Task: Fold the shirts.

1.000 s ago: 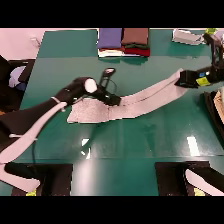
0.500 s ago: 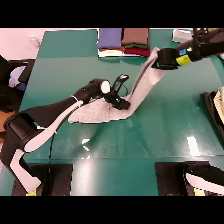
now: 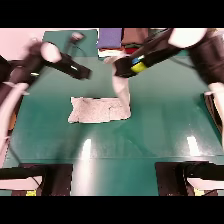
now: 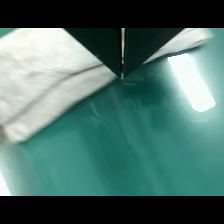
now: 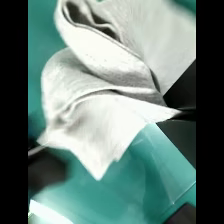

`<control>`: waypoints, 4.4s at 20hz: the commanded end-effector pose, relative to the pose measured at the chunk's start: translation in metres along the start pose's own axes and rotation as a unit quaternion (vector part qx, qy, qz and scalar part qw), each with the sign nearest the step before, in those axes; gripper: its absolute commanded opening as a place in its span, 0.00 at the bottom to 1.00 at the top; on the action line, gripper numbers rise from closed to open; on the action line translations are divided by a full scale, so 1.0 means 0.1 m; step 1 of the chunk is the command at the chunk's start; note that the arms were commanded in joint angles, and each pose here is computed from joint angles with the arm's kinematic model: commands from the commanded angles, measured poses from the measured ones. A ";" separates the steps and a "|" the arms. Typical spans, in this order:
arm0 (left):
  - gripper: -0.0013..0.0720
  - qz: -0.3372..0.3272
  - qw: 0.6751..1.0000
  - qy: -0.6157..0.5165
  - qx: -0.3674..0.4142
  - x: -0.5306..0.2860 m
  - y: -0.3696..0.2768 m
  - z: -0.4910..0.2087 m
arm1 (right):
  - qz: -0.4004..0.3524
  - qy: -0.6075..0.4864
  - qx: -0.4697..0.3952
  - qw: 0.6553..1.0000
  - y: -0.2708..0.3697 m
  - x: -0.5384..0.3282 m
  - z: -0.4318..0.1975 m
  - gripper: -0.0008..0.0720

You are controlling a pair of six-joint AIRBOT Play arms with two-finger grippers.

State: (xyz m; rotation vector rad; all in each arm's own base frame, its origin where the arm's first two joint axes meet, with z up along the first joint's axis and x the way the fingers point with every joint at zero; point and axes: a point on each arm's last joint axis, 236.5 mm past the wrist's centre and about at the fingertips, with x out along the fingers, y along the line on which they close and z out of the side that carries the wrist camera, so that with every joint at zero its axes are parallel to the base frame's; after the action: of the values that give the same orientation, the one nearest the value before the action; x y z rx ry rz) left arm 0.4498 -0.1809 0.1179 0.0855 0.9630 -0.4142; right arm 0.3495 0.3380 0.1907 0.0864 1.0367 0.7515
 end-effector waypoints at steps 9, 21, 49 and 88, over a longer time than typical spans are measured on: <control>0.04 0.151 0.979 -0.129 -0.039 -1.82 0.99 0.07 | 0.020 0.021 -0.052 0.998 0.50 1.71 -0.28 0.48; 0.04 0.069 0.988 -0.134 0.015 -1.58 0.25 0.19 | -0.166 0.113 0.191 0.961 -1.77 0.66 -1.23 0.58; 0.04 -0.031 0.989 -0.144 0.002 -1.57 -0.28 0.24 | -0.160 -0.103 0.277 0.942 -2.65 -0.06 -0.48 0.03; 0.04 -0.056 0.990 -0.132 -0.003 -1.56 -0.40 0.18 | -0.548 -0.117 0.432 0.706 -4.27 -4.43 -3.22 0.03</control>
State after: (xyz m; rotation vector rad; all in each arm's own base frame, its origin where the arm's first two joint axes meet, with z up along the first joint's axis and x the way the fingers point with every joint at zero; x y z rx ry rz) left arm 0.3710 -0.1743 0.2600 -0.0354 0.7088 -0.5093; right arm 0.2339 -0.3315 0.2192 0.3197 0.7834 -0.7934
